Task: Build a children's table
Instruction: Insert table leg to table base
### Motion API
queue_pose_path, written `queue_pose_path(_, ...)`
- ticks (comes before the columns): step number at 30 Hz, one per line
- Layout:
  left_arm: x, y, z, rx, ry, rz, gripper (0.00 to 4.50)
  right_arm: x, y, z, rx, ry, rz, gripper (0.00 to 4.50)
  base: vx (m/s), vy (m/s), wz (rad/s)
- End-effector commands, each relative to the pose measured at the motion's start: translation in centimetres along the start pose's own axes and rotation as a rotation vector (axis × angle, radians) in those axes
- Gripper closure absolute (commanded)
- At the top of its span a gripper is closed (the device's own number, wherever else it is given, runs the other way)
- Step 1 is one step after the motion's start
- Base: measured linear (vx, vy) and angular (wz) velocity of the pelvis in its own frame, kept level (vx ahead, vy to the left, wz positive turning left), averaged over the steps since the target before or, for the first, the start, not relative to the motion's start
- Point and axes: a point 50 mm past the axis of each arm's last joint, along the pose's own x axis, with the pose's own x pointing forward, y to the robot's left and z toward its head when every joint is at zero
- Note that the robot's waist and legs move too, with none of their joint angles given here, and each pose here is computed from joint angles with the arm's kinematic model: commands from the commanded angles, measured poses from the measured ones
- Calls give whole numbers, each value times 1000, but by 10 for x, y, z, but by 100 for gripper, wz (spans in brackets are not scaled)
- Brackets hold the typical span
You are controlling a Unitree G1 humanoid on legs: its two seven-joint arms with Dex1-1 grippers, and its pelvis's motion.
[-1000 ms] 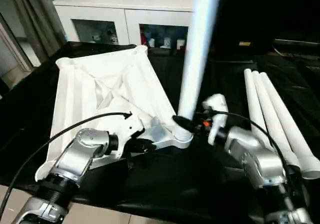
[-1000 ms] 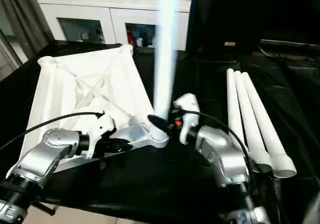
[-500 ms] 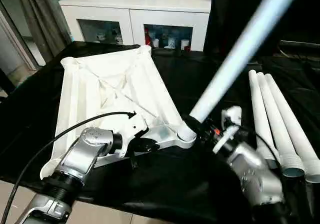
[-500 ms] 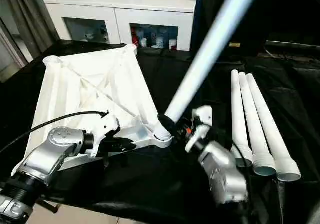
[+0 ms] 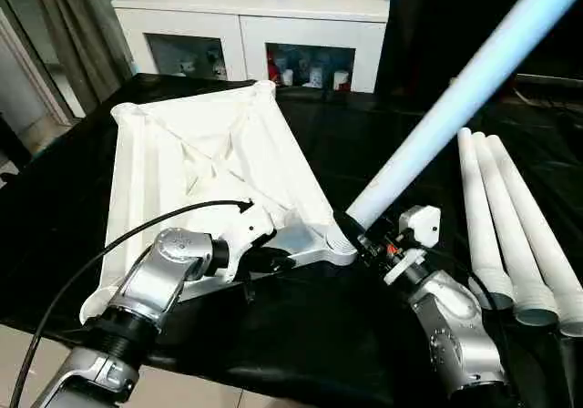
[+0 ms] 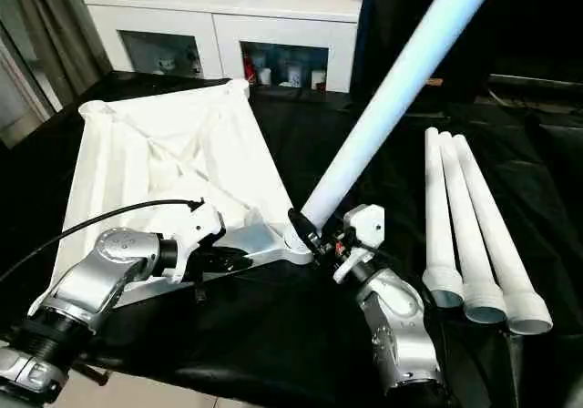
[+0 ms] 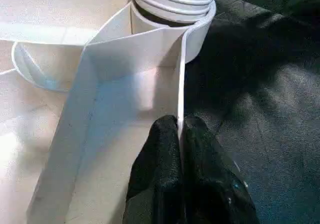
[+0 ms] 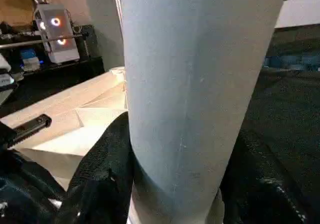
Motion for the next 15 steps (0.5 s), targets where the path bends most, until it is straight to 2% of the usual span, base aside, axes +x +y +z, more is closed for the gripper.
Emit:
queue_pose_path(1, -7, 7, -3, -19, -12, 44, 450, -15, -11, -17, -5, 121, -55, 261, 0, 0, 0)
queue_pose_path(8, -7, 6, -4, -9, 11, 7, 450, -14, -11, -22, -6, 277, 112, 261, 0, 0, 0)
queue_pose_path(15, -6, 5, -6, -4, 21, -3, 450, -11, -12, -15, -12, 392, 296, 261, 0, 0, 0)
